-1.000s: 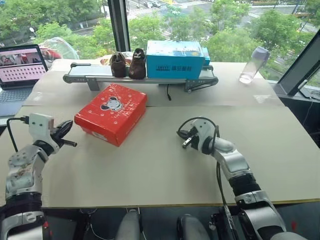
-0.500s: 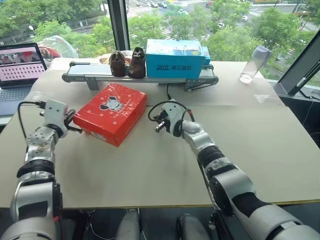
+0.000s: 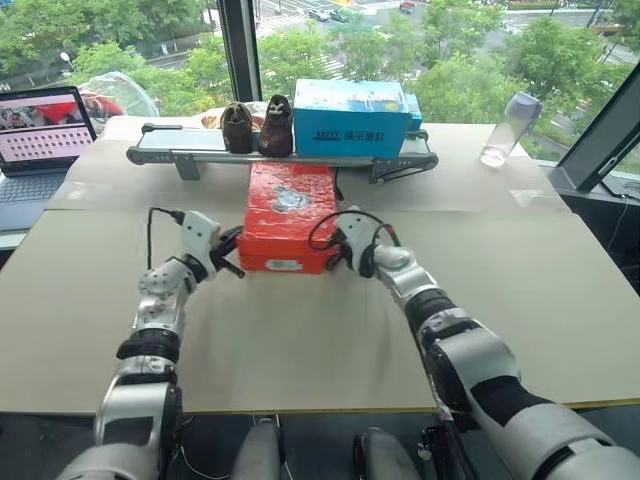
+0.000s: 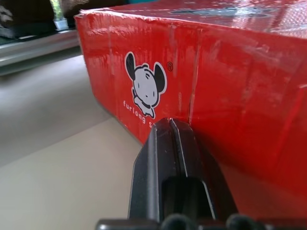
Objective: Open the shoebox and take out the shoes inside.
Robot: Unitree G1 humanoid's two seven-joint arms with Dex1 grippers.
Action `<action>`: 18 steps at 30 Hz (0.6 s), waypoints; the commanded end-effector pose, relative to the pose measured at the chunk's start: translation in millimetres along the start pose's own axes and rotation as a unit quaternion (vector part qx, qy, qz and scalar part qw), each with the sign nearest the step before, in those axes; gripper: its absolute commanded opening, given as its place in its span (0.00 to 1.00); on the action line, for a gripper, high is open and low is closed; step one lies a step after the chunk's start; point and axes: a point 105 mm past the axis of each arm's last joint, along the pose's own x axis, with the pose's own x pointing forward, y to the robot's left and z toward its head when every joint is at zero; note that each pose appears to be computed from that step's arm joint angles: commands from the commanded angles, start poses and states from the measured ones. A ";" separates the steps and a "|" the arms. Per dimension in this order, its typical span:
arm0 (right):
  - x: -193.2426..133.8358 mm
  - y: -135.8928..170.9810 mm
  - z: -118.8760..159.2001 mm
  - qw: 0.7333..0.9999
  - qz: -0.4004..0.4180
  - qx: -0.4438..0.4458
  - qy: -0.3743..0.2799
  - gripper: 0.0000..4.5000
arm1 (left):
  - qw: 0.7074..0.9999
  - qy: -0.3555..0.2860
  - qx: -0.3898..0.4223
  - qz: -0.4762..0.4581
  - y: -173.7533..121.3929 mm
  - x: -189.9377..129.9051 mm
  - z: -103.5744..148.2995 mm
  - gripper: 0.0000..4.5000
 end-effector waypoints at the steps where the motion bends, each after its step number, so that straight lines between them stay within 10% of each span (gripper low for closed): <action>1: -6.3 0.8 24.5 0.998 0.024 -0.013 -0.051 0.02 | 0.998 -0.026 0.005 -0.061 -37.6 12.7 20.8 0.01; 18: -146.2 53.7 -28.2 0.979 0.174 0.008 0.109 0.02 | 0.992 0.045 -0.111 -0.050 -108.0 -60.7 19.0 0.01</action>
